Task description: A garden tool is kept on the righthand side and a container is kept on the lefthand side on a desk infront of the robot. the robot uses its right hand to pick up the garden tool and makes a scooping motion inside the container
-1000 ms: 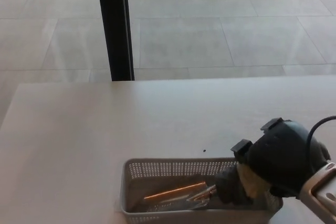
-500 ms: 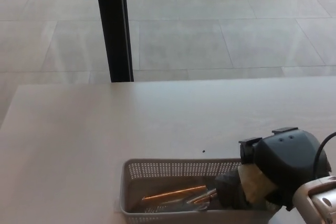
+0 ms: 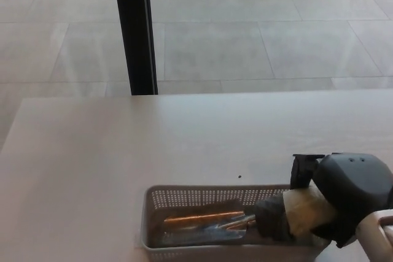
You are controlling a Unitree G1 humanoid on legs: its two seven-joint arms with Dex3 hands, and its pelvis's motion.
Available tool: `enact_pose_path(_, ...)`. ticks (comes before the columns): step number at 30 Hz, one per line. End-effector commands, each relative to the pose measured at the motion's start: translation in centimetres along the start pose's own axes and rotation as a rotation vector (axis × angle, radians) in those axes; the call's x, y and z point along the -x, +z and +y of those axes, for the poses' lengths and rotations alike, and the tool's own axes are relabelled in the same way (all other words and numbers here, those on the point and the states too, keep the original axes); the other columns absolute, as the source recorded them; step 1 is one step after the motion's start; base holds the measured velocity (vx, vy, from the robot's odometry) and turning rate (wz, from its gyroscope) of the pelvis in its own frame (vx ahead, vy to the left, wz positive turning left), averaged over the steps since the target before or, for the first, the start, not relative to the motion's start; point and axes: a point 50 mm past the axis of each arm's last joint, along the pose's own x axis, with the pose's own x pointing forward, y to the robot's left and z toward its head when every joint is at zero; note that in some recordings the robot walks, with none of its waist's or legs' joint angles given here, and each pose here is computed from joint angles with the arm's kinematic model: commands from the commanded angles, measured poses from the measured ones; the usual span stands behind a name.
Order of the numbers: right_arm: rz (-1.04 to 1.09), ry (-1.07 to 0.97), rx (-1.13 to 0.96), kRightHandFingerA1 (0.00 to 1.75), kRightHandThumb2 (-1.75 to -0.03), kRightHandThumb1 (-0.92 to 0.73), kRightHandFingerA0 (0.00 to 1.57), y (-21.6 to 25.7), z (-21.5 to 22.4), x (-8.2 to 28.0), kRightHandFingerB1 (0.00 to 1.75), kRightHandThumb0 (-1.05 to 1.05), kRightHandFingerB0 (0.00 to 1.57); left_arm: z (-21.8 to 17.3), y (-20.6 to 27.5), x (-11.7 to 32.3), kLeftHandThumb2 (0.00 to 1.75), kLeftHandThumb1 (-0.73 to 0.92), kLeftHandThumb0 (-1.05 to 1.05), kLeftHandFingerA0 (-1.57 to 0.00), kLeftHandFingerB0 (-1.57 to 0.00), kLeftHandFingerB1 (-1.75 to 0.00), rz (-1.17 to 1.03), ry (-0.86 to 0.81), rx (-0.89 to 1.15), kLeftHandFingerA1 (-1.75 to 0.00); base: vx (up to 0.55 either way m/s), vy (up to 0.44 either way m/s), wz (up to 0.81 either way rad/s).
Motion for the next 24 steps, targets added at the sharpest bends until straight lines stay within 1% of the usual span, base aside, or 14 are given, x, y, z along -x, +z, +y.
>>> enact_pose_path(1,0.055,-0.351,-0.884,1.75,-1.22,-0.52,0.92,-4.0,-5.7,1.0,1.59,-0.14,0.77,1.3,-0.6,0.4,0.59,0.63,-0.54,-0.54,-0.59,-0.44,0.005,0.014,-0.058,-0.61,0.00,0.000,0.00)
enact_pose_path(4,0.037,-0.423,-0.866,1.75,-1.23,-0.49,0.95,-4.8,-8.2,0.6,1.53,-0.11,0.82,1.3,-1.1,0.4,0.59,0.63,-0.52,-0.61,-0.57,-0.42,0.022,0.020,-0.052,-0.60,0.00,0.000,0.00)
enact_pose_path(8,0.019,-0.455,-0.853,1.75,-1.20,-0.52,0.93,-5.7,-9.5,0.4,1.55,-0.15,0.79,1.3,-1.3,0.5,0.59,0.63,-0.53,-0.59,-0.54,-0.43,0.029,0.022,-0.043,-0.62,0.00,0.000,0.00)
enact_pose_path(9,0.025,-0.473,-0.849,1.75,-1.20,-0.52,0.92,-6.1,-10.4,0.2,1.55,-0.13,0.79,1.4,-1.4,0.5,0.59,0.62,-0.51,-0.67,-0.57,-0.43,0.041,0.024,-0.041,-0.70,0.00,0.000,0.00)
enact_pose_path(13,0.028,-0.489,-0.830,1.75,-1.24,-0.49,0.92,-6.9,-11.8,-0.1,1.54,-0.11,0.79,1.4,-1.6,0.5,0.59,0.64,-0.50,-0.67,-0.57,-0.42,0.050,0.027,-0.055,-0.63,0.00,0.000,0.00)
enact_pose_path(14,0.028,-0.496,-0.806,1.43,-1.20,-0.48,1.23,-7.2,-12.3,-0.3,1.28,-0.17,1.00,1.4,-1.7,0.6,0.60,0.64,-0.51,-0.64,-0.59,-0.43,0.043,0.022,-0.058,-0.60,0.00,0.000,0.00)
enact_pose_path(15,0.029,-0.499,-0.797,1.43,-1.20,-0.48,1.23,-7.3,-12.5,-0.3,1.28,-0.17,1.00,1.4,-1.7,0.6,0.60,0.64,-0.51,-0.64,-0.59,-0.43,0.040,0.019,-0.060,-0.60,0.00,0.000,0.00)
enact_pose_path(16,0.027,-0.505,-0.782,1.75,-1.28,-0.45,0.92,-7.6,-12.8,-0.3,1.56,-0.11,0.80,1.4,-1.6,0.5,0.60,0.65,-0.53,-0.66,-0.61,-0.42,0.047,0.031,-0.086,-0.59,0.00,0.000,0.00)
enact_pose_path(17,0.042,-0.506,-0.733,1.75,-1.14,-0.48,0.90,-8.1,-13.0,-0.5,1.56,-0.12,0.76,1.4,-1.6,0.5,0.59,0.63,-0.52,-0.60,-0.58,-0.43,0.044,0.029,-0.061,-0.58,0.00,0.000,0.00)
enact_pose_path(19,0.047,-0.501,-0.701,1.75,-1.13,-0.47,0.88,-8.6,-13.1,-0.6,1.56,-0.10,0.76,1.4,-1.6,0.6,0.59,0.64,-0.51,-0.62,-0.58,-0.44,0.040,0.024,-0.048,-0.65,0.00,0.000,0.00)
enact_pose_path(20,0.063,-0.488,-0.658,1.37,-1.07,-0.46,1.19,-9.0,-13.1,-0.7,1.24,-0.20,1.00,1.4,-1.6,0.6,0.59,0.63,-0.52,-0.61,-0.60,-0.45,0.037,0.022,-0.044,-0.66,0.00,0.000,0.00)
enact_pose_path(22,0.083,-0.467,-0.603,1.37,-1.07,-0.46,1.19,-9.4,-13.0,-0.9,1.24,-0.20,1.00,1.5,-1.7,0.6,0.59,0.63,-0.52,-0.61,-0.60,-0.45,0.037,0.025,-0.040,-0.66,0.00,0.000,0.00)
enact_pose_path(23,0.081,-0.459,-0.564,1.75,-1.08,-0.47,0.90,-9.8,-13.0,-1.1,1.54,-0.13,0.76,1.5,-1.8,0.6,0.59,0.66,-0.52,-0.64,-0.59,-0.43,0.045,0.029,-0.077,-0.63,0.00,0.000,0.00)
enact_pose_path(24,0.131,-0.431,-0.476,1.75,-1.13,-0.43,0.91,-10.6,-13.0,-1.2,1.51,-0.14,0.79,1.5,-2.0,0.7,0.60,0.63,-0.51,-0.63,-0.58,-0.43,0.047,0.033,-0.035,-0.59,0.00,0.000,0.00)
